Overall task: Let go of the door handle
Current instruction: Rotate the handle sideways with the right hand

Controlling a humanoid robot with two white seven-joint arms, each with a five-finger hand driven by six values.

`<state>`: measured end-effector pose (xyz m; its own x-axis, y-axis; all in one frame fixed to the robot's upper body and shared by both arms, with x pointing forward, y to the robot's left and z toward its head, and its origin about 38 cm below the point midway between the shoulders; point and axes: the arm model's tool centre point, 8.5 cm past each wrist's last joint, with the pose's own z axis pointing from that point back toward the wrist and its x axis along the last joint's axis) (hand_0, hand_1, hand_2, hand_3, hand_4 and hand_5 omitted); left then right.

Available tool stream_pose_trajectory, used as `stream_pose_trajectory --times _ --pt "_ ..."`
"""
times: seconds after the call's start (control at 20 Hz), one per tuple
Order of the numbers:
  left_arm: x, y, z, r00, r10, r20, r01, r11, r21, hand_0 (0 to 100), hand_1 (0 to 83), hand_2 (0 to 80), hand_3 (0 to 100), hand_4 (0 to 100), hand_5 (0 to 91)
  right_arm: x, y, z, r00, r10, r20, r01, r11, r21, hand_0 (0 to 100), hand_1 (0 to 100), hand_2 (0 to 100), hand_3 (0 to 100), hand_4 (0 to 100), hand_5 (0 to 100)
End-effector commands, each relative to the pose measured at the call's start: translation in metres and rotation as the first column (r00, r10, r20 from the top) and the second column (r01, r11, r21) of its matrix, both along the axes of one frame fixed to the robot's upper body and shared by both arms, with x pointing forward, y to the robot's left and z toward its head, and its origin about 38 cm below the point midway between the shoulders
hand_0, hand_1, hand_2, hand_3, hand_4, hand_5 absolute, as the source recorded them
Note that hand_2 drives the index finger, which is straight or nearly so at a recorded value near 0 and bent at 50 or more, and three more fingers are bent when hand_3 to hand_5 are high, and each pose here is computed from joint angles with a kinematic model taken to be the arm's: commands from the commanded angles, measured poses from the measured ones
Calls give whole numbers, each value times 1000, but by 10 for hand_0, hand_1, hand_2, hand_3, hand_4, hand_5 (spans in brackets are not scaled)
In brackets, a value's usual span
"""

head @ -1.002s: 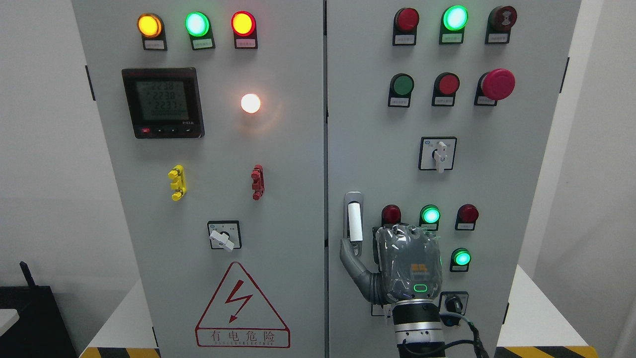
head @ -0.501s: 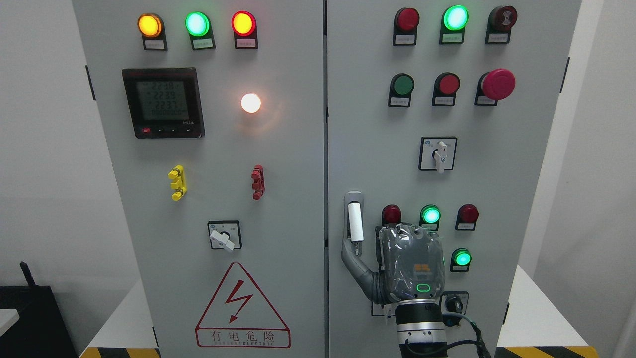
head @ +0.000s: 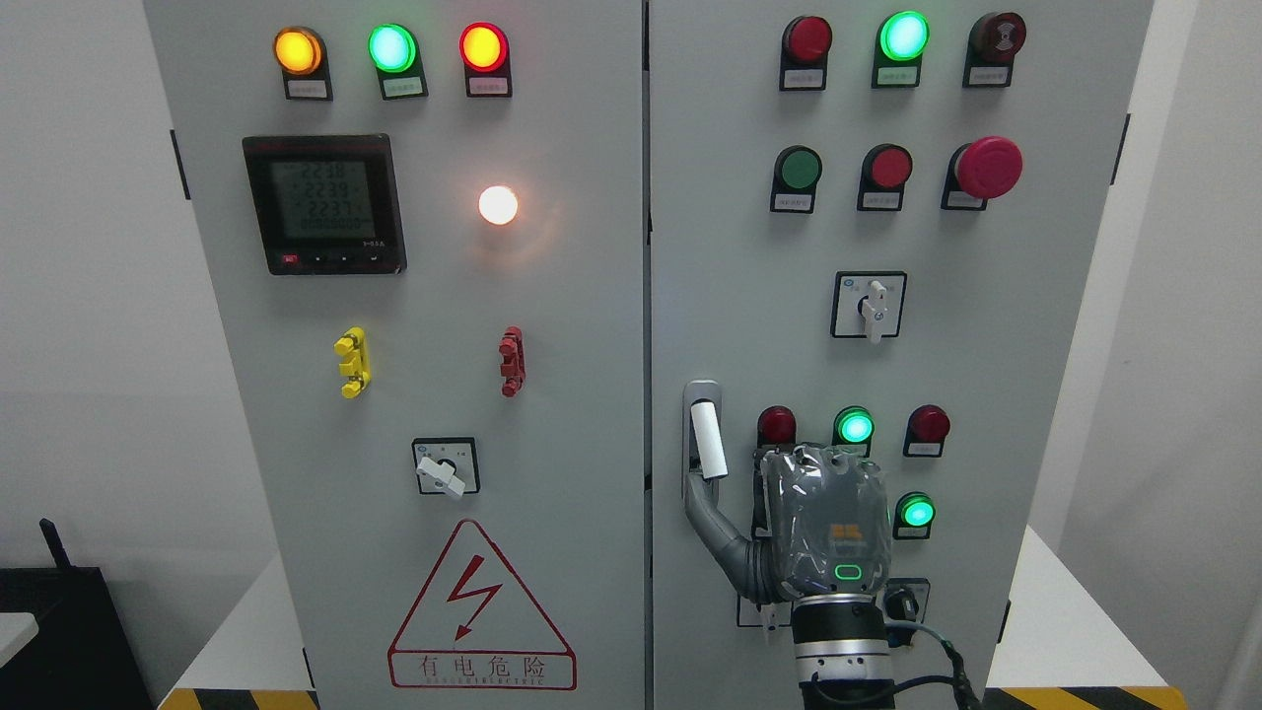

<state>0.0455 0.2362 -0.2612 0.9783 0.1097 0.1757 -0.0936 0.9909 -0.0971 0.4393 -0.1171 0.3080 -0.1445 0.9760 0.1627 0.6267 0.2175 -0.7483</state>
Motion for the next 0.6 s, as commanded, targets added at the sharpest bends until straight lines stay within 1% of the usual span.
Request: stream_pose_trajectory --times 0.0,0.55 --pt "-6 0 0 1000 11 -17 -12 1000 -1 120 389 0 0 0 0 0 -6 2 1000 -14 5 14 1000 8 345 101 961 1000 937 970" --pt "-6 0 0 1000 11 -16 -11 1000 -1 120 389 0 0 0 0 -1 -9 4 1000 -17 14 17 1000 13 350 100 961 1000 938 972"
